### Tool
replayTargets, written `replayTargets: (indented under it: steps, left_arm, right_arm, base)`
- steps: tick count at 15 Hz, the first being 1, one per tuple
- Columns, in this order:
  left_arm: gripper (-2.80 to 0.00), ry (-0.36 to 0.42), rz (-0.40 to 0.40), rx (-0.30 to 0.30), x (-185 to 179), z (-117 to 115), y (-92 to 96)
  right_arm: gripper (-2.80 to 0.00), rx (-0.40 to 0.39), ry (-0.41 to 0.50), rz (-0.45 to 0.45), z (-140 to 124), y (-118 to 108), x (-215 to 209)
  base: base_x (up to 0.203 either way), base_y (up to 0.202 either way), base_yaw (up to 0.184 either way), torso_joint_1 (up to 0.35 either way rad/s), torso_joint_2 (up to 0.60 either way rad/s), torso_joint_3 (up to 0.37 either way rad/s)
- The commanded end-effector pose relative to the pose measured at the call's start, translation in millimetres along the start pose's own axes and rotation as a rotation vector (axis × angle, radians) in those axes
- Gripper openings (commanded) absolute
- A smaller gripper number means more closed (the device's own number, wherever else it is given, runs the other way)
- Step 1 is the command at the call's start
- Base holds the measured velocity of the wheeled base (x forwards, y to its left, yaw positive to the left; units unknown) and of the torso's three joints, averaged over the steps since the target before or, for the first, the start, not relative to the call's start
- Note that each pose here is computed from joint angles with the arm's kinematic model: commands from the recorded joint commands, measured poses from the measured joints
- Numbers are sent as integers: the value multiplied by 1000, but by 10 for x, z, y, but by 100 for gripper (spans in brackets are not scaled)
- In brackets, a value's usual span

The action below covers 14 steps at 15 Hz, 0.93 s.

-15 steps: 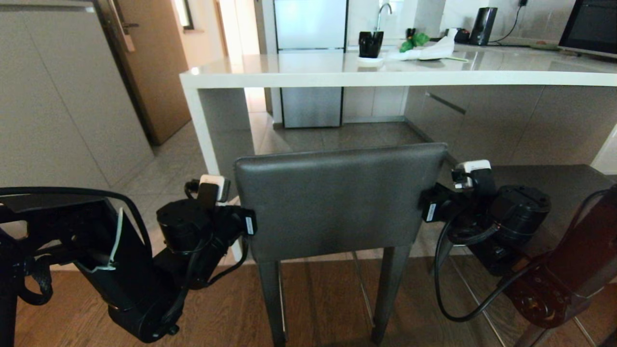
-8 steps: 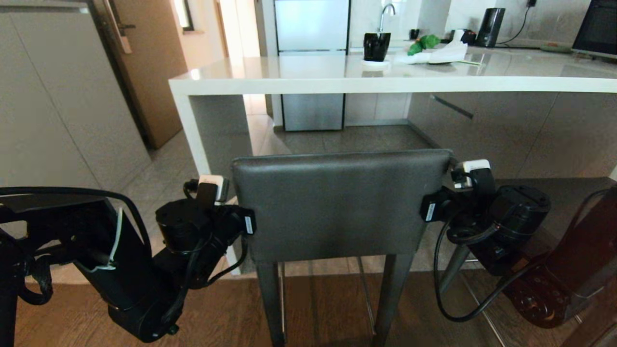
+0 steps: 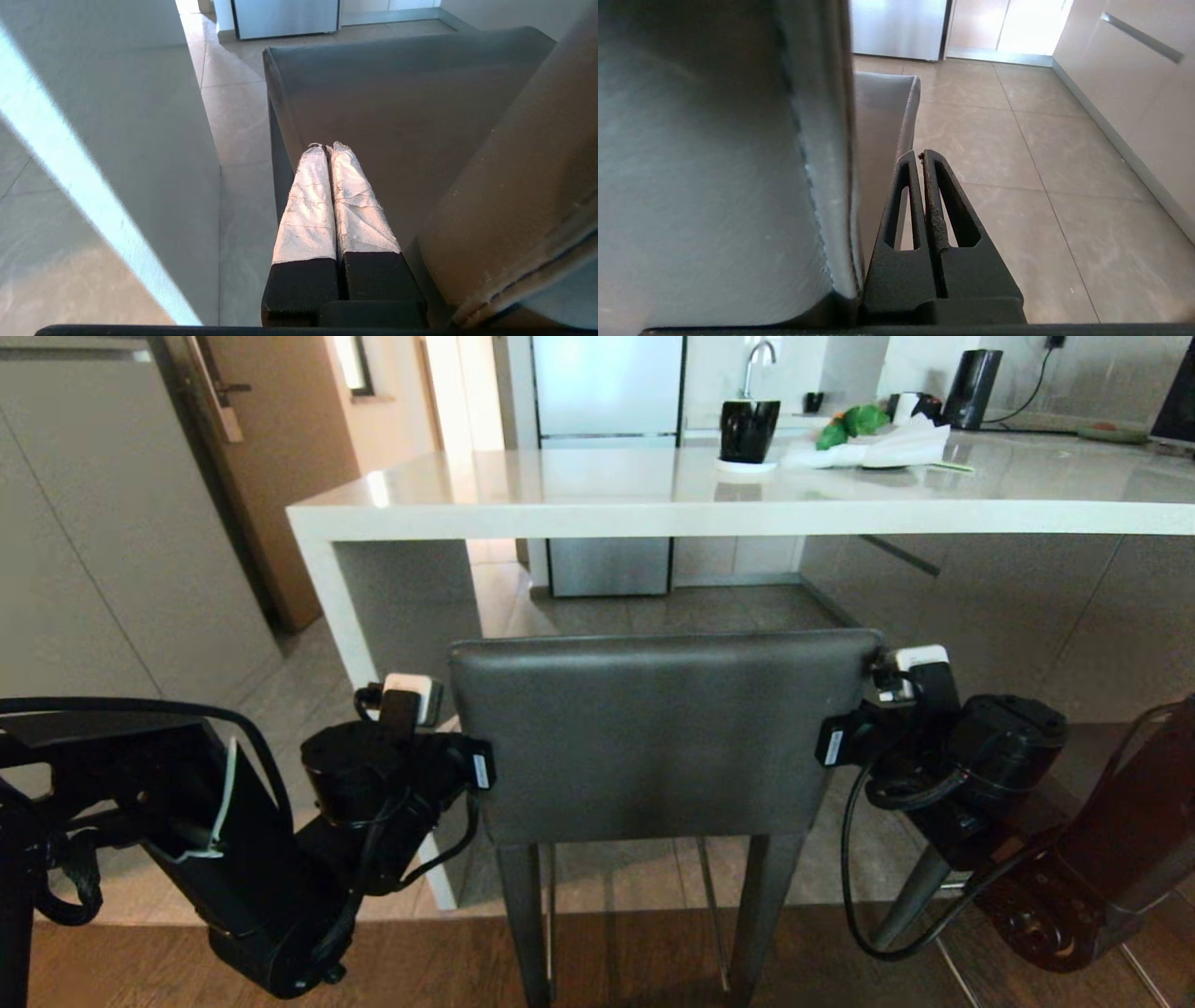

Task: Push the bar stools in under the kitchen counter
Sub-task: Push the gray chair back under the dining table

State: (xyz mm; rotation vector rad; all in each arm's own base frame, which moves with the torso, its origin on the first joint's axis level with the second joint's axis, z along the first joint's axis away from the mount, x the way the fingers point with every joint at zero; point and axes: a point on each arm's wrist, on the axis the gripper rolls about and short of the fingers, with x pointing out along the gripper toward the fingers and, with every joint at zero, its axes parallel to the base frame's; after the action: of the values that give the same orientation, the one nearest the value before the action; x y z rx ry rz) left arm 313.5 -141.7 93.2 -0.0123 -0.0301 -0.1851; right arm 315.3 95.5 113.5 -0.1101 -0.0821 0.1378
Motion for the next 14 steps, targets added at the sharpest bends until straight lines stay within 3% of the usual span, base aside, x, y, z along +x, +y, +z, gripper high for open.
replayTargets:
  steps: [1,14]
  left_arm:
    - [-280,-8,3,-2,-2,12,4]
    - [-280,-9,-2,7,-2,16,8]
  right_arm:
    - [-280,0,-8,-1,6,0,6]
    - [-280,0,-8,0,2,7,13]
  base:
    - [188,0,4,-2,-6,6]
    - [177,0,1,4,2,3]
